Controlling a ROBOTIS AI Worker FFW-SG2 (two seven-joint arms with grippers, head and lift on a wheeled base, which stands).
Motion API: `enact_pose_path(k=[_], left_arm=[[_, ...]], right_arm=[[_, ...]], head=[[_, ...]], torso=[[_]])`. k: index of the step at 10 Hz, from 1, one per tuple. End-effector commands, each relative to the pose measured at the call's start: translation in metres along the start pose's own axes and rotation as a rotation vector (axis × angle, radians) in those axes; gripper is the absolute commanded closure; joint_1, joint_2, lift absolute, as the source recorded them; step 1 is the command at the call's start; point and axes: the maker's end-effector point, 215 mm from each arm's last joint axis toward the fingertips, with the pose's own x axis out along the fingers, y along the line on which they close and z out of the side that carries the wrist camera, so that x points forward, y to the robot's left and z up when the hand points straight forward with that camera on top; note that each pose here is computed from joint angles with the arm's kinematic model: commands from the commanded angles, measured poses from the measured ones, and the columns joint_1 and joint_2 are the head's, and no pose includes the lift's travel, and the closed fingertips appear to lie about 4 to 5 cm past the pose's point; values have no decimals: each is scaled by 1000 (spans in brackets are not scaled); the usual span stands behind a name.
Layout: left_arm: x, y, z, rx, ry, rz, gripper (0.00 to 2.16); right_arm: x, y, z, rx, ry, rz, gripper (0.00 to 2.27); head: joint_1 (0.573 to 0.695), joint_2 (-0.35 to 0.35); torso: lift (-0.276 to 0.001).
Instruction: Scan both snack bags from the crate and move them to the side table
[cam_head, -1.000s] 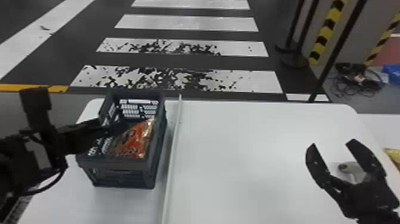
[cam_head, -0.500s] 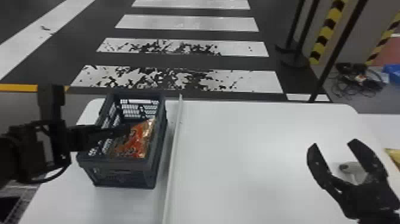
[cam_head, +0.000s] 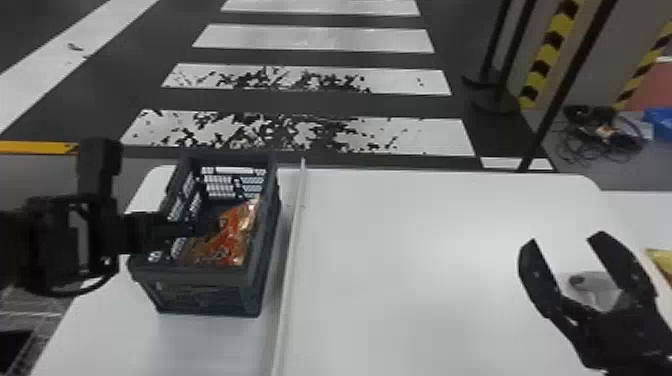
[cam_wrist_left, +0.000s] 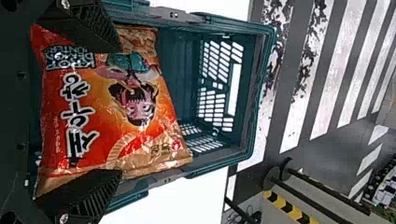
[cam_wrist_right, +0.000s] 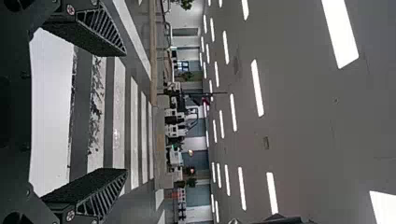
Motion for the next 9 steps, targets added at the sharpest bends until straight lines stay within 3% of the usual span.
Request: enact_pose_path(k=[1,6,8,9], left_arm=[[6,3,13,4,4,2,76],[28,-19,50,20,23,-24,87],[36,-29,50,15,30,-33,87],[39,-30,38,15,65,-18,80]], right_arm=[[-2,2,-2,5,4,1,110],[-4,3,6,-1,-10,2,110],[-3,2,7,-3,-11,3,110],[-2,4,7,-2,-12,6,110]], head=[[695,13],[695,3],[695,-10],[695,-18]], torso=[[-95],[-95],[-95],[-95]])
